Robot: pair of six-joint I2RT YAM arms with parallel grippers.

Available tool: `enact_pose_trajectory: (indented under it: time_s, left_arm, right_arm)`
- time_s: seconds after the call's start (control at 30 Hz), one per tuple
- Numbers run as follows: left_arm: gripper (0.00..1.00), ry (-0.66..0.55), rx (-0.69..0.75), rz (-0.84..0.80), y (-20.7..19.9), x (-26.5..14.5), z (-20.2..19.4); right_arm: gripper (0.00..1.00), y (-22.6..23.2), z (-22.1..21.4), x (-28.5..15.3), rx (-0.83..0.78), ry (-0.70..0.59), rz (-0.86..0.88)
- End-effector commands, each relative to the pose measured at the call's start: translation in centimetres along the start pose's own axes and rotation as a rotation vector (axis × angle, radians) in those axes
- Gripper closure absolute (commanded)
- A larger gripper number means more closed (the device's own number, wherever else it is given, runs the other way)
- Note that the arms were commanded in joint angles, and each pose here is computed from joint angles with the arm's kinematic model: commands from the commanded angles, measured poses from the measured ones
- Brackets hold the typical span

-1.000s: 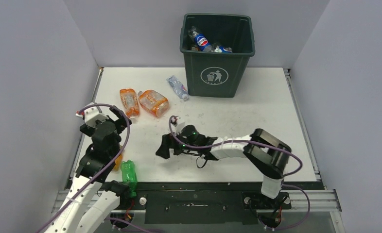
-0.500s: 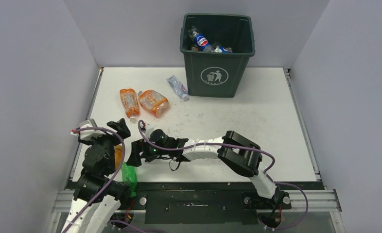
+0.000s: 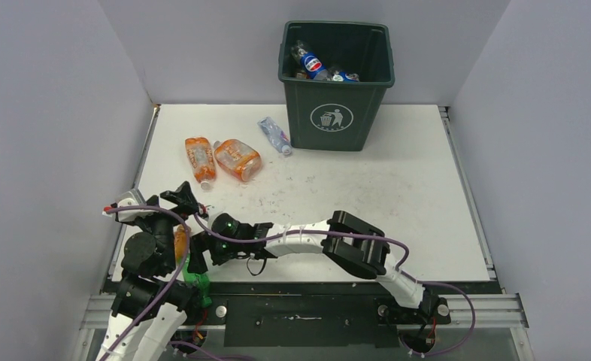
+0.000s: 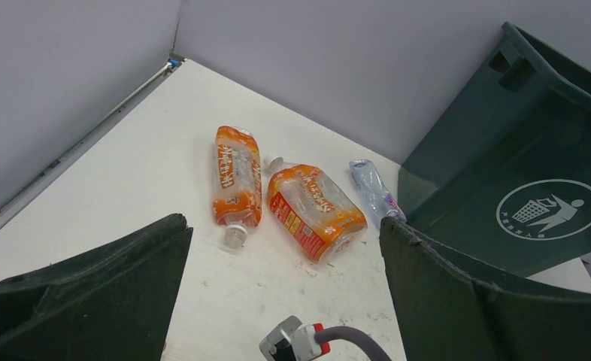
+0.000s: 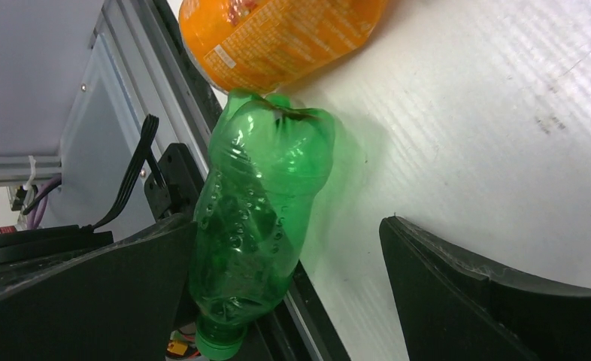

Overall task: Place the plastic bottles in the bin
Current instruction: Pick up the plastic bottle from the corner of the board.

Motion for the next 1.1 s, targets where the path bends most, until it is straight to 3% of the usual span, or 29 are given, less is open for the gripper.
enact_pose_trajectory:
  time_s: [0.0, 0.13, 0.3, 0.53, 0.8, 0.9, 1.07]
  left_arm:
    - [0.04, -0.032, -0.021, -0.023, -0.4, -0.1, 0.6]
    - [0.04, -0.038, -0.024, -0.015, -0.3, -0.1, 0.7]
    - [0.04, -0.031, -0.027, -0.018, -0.4, 0.0, 0.6]
    - [0.04, -0.022, -0.027, -0.019, -0.4, 0.1, 0.4]
    - [0.04, -0.014, -0.026, -0.024, -0.4, 0.1, 0.2]
    - [0.04, -0.009, -0.024, -0.026, -0.4, 0.2, 0.1]
    - [0.04, 0.004, -0.025, -0.046, -0.7, 0.3, -0.1]
  right_arm:
    - [0.02, 0.6, 0.5, 0.3, -0.022, -0.007, -0.029]
    - [0.0, 1.2, 1.0, -0.5, -0.061, -0.041, -0.044]
    - [0.0, 1.9, 0.3, 0.2, -0.137, 0.04, -0.058]
    - [0.1, 0.9, -0.8, 1.1, -0.149, 0.119, -0.081]
    - [0.34, 0.0, -0.9, 0.0, -0.126, 0.106, -0.106]
    - [0.45, -0.9, -0.7, -2.0, -0.101, 0.058, -0.136]
    - [0.53, -3.0, 1.3, -7.7, -0.044, -0.093, -0.191]
Point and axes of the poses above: each gripper's point midway between its finger pads, its own x axis out along the fingers, its own y axis along the line the jaws close on, z = x × y, the point moved 10 cm from there along -x, back along the fingers, and after that the axes turned 10 degrees about -x, right-handed, at the moved point
